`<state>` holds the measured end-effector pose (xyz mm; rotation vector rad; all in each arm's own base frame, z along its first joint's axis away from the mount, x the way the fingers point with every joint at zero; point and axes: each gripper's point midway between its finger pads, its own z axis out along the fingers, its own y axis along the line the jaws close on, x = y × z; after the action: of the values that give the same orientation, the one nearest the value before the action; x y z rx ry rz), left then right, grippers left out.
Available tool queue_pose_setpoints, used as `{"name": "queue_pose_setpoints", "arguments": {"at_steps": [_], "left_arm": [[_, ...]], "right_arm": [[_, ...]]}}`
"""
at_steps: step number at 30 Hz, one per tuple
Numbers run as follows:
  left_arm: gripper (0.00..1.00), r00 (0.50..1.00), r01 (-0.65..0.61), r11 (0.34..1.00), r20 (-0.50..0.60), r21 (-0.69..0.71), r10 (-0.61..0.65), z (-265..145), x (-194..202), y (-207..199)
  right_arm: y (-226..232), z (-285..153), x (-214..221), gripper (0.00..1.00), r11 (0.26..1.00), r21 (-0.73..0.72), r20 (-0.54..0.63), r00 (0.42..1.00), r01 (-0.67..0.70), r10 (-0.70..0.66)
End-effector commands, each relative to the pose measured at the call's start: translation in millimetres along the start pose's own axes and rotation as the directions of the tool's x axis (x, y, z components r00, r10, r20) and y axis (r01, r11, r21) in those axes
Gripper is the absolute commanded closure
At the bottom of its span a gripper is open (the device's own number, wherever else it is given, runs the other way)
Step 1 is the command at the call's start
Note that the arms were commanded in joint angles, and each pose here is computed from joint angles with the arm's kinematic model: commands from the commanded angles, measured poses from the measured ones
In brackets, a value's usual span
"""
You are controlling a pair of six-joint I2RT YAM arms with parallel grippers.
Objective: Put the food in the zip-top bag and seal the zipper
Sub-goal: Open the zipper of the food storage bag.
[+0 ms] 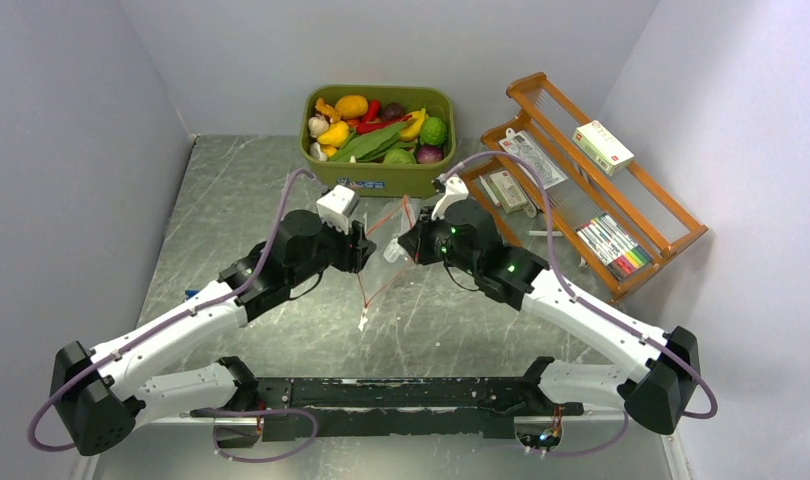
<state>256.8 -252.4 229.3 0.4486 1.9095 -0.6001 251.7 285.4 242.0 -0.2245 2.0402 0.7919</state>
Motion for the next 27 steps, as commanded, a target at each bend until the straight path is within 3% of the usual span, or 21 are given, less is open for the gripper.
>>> {"name": "queue_pose_setpoints", "arguments": {"at_steps": [1,3,4,6,7,12,19,22,25,27], "left_arm": [[0.51,0.999,-0.024,0.998,0.024,0.050,0.023,3.6,-13.4,-9.5],[0.55,0.999,-0.033,0.999,0.019,0.029,0.032,6.7,-11.2,-5.3],[0.63,0.999,-0.038,0.999,0.017,0.024,0.037,7.7,-11.2,-4.4],[0.90,0.999,-0.041,0.999,0.015,0.012,0.041,7.1,-13.0,-2.6],[0.93,0.999,-0.040,0.999,0.014,0.001,0.040,5.6,-13.8,-1.0],[0.93,0.995,0.042,0.998,0.095,-0.048,-0.038,-7.3,-30.8,6.3],[0.93,0.993,0.070,0.981,0.104,-0.180,-0.051,-5.5,-18.9,31.7],[0.93,0.994,0.079,0.988,0.088,-0.132,-0.068,-4.2,-21.0,21.3],[0.93,0.987,0.124,0.989,0.113,-0.086,-0.113,-4.3,-24.1,13.0],[0.93,0.981,0.149,0.986,0.133,-0.072,-0.138,-4.7,-24.7,11.4]], "right_arm": [[16.1,-5.9,-8.2,1.00,0.997,-0.062,-0.017,0.999,0.038,-0.040],[19.2,-7.1,-6.3,1.00,0.995,-0.079,-0.037,0.998,0.053,-0.056],[18.7,-7.7,-5.1,1.00,0.995,-0.077,-0.047,0.997,0.060,-0.064],[10.9,-11.1,-6.7,1.00,0.997,-0.025,-0.063,0.995,0.069,-0.071],[1.5,-14.0,-8.5,1.00,0.997,0.032,-0.067,0.995,0.073,-0.070],[-26.9,-38.1,-29.8,0.99,0.972,0.229,-0.020,0.999,0.053,-0.049],[-9.6,-27.1,-11.8,0.98,0.989,0.142,-0.070,0.997,-0.028,0.038],[-9.4,-16.4,0.3,0.96,0.987,0.137,-0.083,0.992,-0.084,0.096],[-0.1,-8.7,0.6,0.81,0.988,0.075,-0.045,0.989,-0.137,0.141],[1.4,-5.7,-1.3,0.78,0.980,0.044,0.012,0.981,-0.194,0.193]]}}
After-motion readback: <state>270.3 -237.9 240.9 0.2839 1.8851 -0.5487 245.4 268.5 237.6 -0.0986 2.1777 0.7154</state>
